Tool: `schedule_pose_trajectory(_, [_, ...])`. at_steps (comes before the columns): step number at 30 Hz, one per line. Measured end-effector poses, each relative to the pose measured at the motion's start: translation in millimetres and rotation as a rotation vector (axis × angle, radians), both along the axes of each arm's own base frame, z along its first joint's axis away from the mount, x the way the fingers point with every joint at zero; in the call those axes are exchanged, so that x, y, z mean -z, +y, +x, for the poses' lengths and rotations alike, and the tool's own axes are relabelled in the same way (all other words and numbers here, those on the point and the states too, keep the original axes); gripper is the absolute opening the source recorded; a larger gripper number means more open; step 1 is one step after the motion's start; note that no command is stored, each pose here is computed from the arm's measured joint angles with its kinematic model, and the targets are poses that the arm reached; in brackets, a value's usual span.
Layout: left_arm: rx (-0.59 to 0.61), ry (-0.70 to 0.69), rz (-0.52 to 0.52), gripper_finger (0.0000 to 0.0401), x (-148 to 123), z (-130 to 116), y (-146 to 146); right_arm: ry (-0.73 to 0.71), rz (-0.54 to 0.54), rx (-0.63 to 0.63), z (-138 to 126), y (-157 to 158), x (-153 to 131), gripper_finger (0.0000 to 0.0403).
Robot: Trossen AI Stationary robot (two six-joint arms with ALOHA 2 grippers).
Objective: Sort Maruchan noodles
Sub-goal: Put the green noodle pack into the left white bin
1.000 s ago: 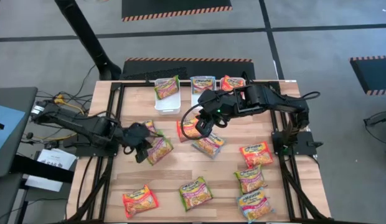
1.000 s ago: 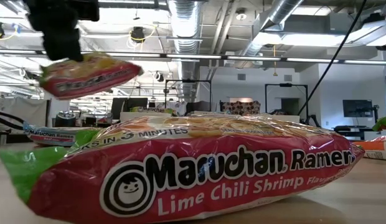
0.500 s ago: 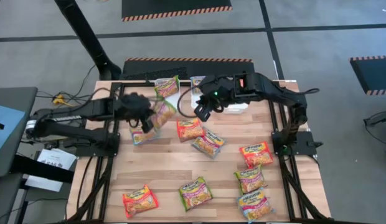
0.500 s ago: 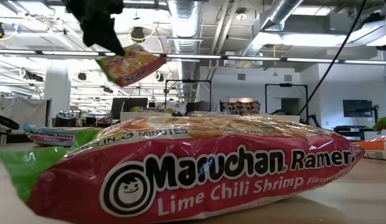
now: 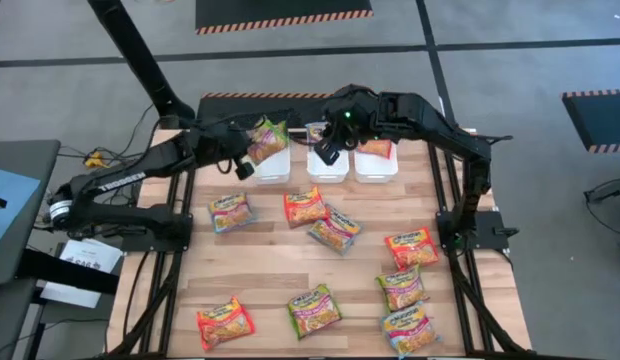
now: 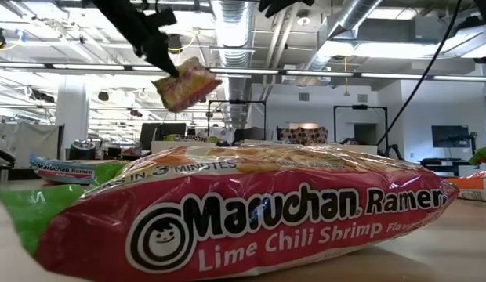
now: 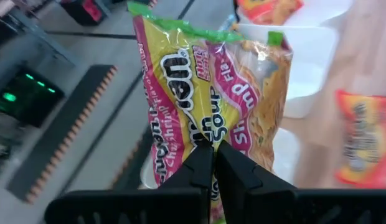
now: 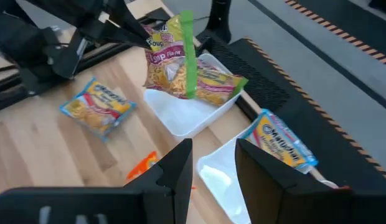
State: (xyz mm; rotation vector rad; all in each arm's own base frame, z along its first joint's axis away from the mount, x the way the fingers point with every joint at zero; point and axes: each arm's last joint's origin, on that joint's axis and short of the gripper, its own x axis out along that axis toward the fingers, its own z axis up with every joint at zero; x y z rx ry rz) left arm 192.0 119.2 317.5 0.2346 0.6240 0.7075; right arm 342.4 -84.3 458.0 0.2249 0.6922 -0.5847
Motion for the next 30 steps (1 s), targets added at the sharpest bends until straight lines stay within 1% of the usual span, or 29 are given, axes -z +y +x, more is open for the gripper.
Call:
schedule_pose_trajectory(4, [-0.013, 0.074, 0.047, 0.0, 9.8, 7.3, 18.6, 0.018, -0.022, 0.007, -2.9, -10.6, 0.1, 0.0145])
schedule_pose_trajectory(11, [0.018, 0.236, 0.071, 0.0, 33.4, 20.1, 39.6, 0.037, -0.042, 0.026, -7.6, -25.3, 0.3, 0.0145])
schedule_pose_trajectory(18, [0.073, 0.376, 0.103, 0.0, 54.6, 33.6, 50.1, 0.054, -0.062, 0.029, -10.6, -34.1, 0.3, 0.0145])
schedule_pose_trajectory(21, [0.064, 0.446, 0.121, 0.0, 64.9, 38.7, 55.2, 0.062, -0.071, 0.023, -11.2, -35.8, 0.4, 0.0145])
schedule_pose_trajectory(25, [0.048, 0.505, 0.142, 0.0, 76.0, 45.1, 61.1, 0.079, -0.092, -0.002, -11.3, -36.0, 0.4, 0.0145])
schedule_pose_trajectory(30, [0.057, 0.545, 0.117, 0.0, 89.3, 50.2, 64.7, 0.091, -0.102, -0.015, -11.5, -35.9, 0.7, 0.0145])
